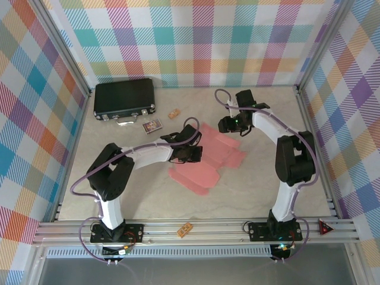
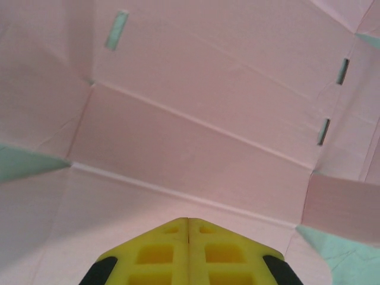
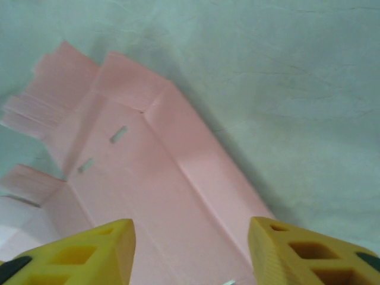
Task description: Fold the paper box
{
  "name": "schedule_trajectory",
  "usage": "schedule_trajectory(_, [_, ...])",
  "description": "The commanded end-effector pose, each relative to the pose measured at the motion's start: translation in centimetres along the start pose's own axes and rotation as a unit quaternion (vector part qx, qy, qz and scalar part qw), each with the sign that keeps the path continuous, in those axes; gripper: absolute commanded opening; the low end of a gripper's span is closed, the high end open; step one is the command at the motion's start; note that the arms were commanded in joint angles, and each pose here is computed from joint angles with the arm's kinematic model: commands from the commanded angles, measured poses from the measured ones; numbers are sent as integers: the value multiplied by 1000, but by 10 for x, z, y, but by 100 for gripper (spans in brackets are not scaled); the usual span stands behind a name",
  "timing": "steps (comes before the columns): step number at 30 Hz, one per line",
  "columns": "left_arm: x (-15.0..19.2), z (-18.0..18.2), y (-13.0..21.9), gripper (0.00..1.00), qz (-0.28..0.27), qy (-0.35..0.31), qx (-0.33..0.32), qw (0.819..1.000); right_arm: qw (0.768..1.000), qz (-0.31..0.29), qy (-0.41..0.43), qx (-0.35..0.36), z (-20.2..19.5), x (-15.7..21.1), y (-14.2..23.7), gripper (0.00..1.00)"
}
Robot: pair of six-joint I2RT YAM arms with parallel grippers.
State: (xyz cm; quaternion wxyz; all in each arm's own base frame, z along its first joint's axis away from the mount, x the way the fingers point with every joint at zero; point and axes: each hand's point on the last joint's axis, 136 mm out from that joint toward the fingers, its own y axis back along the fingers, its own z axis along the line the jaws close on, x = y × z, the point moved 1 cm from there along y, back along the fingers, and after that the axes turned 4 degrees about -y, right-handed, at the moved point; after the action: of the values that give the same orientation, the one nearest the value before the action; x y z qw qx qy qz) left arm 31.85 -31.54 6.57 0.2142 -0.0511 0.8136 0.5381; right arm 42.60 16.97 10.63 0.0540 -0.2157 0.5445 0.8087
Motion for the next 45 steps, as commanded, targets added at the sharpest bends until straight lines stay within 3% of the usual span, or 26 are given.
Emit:
schedule_trajectory(1, [-8, -6, -10, 0, 5, 9, 19, 1000, 997, 33, 66, -13, -5, 1, -10, 56])
schedule_trajectory(5, [-12, -11, -25, 0, 8, 9, 35, 999, 996, 53, 74, -13, -17, 4, -20, 58])
schedule_trajectory(11, [3, 4, -42, 0, 30, 17, 7, 999, 994, 53, 92, -19, -23, 7, -30, 59])
schedule_trajectory(20, [32, 26, -46, 0, 42, 46, -17, 998, 991, 91, 86, -53, -24, 13, -46, 58])
schedule_trajectory(27, [35, 26, -45, 0, 43, 48, -15, 998, 987, 114, 82, -76, -20, 15, -54, 56])
schedule_trajectory(32, [34, 26, -44, 0, 42, 47, -15, 998, 984, 125, 84, -92, -16, 18, -54, 53])
schedule_trajectory(38, [33, 24, -45, 0, 43, 48, -11, 998, 981, 104, 117, -111, -6, 16, -41, 43])
schedule_trajectory(45, [33, 24, -46, 0, 43, 47, -12, 998, 980, 95, 135, -109, -3, 13, -29, 40])
